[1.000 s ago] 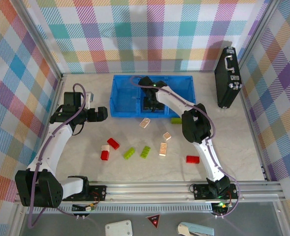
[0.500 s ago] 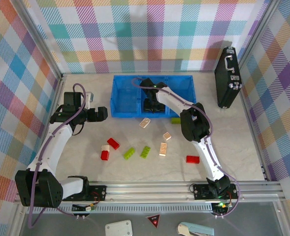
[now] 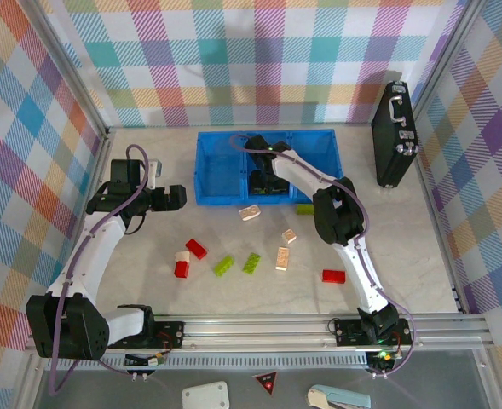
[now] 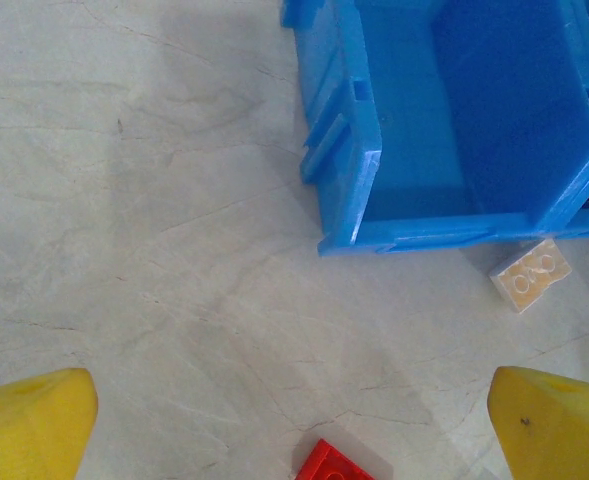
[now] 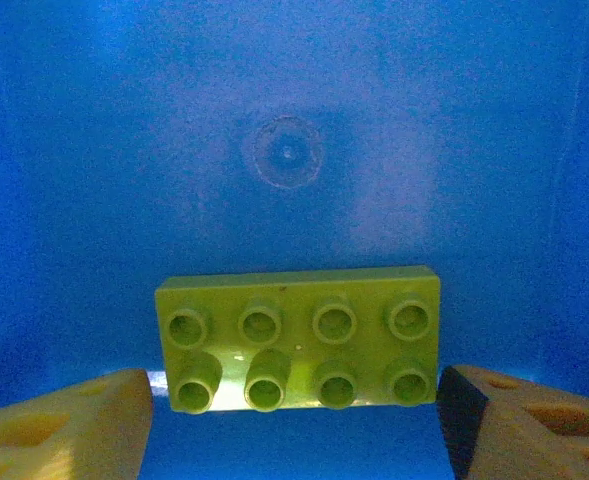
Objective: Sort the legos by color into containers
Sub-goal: Place the lego in the container.
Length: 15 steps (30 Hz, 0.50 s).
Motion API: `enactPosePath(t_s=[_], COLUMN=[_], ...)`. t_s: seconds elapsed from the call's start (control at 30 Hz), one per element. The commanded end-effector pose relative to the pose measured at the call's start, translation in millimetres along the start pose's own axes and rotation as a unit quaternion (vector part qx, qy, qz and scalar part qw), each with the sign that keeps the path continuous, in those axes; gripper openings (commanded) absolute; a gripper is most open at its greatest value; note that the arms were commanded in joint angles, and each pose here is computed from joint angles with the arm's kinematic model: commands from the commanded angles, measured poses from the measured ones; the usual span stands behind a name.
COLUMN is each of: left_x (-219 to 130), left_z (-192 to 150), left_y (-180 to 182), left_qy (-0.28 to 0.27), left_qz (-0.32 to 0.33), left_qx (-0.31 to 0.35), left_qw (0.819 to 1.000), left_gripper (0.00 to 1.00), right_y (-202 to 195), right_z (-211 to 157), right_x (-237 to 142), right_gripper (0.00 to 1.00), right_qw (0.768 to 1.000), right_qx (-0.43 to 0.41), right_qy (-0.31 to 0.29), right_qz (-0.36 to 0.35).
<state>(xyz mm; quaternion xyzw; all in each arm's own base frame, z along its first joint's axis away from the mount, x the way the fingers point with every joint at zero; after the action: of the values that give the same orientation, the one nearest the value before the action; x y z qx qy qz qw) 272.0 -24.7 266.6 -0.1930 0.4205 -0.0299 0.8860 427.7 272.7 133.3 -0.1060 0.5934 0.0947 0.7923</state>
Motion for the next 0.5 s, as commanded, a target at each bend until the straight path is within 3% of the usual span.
enactPosePath(t_s=[0.0, 0.47], left_x=[-2, -7], left_z=[-3, -5], left_y=[3, 3], left_qy=[0.006, -0.004], left_qz=[0.006, 0.003], left_qx=[0.002, 0.004], left_qw=[1.000, 1.000], left_gripper=[1.00, 1.00], right_y=[-11, -7], right_z=[1, -9], right_x=[-32, -107], right_gripper=[0.76, 0.75], right_qw=[1.000, 0.998], right_qx=[-0.003, -0.017], right_qy=[-0.012, -0.056], right_qz=[-0.002, 0.032])
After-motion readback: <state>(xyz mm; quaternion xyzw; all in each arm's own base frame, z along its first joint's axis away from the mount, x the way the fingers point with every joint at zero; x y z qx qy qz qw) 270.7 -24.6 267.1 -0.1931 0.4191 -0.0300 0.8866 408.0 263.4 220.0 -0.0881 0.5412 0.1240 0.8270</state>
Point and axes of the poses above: each hand's point on the last joint's axis, 136 mm out from that joint toward the fingers, its own x axis out along the fingers, its own y axis along the line the jaws close on, z = x × y, the point moved 10 cm from there along -x, back along the fingers, and after that the axes turned 15 degrees about -x, right-handed, at the moved point
